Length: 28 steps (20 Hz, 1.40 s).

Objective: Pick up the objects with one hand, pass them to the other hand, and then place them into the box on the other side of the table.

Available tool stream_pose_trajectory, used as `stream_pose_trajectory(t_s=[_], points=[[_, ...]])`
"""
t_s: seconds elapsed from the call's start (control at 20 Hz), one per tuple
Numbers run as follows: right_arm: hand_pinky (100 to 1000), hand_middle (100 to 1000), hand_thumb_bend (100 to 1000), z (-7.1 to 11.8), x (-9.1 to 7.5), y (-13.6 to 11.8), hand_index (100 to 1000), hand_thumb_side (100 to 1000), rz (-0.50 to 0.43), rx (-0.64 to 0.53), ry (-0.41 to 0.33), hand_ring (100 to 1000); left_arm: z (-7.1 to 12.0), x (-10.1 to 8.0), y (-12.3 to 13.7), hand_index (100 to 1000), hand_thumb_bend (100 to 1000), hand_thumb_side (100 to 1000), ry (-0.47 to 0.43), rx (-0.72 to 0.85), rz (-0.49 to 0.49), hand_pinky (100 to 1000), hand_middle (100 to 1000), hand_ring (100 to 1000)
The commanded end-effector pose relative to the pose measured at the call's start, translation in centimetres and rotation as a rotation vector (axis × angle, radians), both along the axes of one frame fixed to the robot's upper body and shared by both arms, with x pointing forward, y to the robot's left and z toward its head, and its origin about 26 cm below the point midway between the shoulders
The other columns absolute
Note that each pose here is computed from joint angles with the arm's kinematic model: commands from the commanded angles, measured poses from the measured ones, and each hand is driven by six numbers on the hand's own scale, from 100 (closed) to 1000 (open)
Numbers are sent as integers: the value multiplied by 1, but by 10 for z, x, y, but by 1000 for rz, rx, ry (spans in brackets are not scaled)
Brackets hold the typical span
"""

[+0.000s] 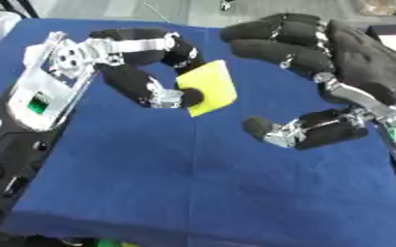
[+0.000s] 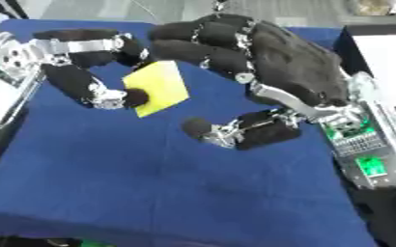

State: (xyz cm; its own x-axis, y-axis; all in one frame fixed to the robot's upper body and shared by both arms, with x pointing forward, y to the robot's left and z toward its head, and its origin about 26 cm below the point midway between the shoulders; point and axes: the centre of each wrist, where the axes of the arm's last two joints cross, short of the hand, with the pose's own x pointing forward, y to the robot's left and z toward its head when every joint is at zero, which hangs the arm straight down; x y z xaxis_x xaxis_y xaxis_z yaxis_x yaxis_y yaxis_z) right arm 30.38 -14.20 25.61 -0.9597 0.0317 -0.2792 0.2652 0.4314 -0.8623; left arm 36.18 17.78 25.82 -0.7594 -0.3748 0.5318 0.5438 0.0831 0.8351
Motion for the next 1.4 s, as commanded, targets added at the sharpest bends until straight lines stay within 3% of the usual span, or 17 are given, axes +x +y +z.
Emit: stream_pose_trajectory(t_s=[0.05,0.9,1.4], points=[[806,909,282,8,-4,3,985,227,30,3,-31,820,12,-4,-3,648,100,535,-60,13,-19,679,400,459],[776,867,260,4,-4,5,982,217,39,-19,-25,780,21,-10,-10,646,100,522,-107,-20,-38,679,395,456],[765,850,242,1,-2,4,975,135,31,-29,-27,758,24,-13,-10,642,100,525,-89,-36,-50,678,390,452]])
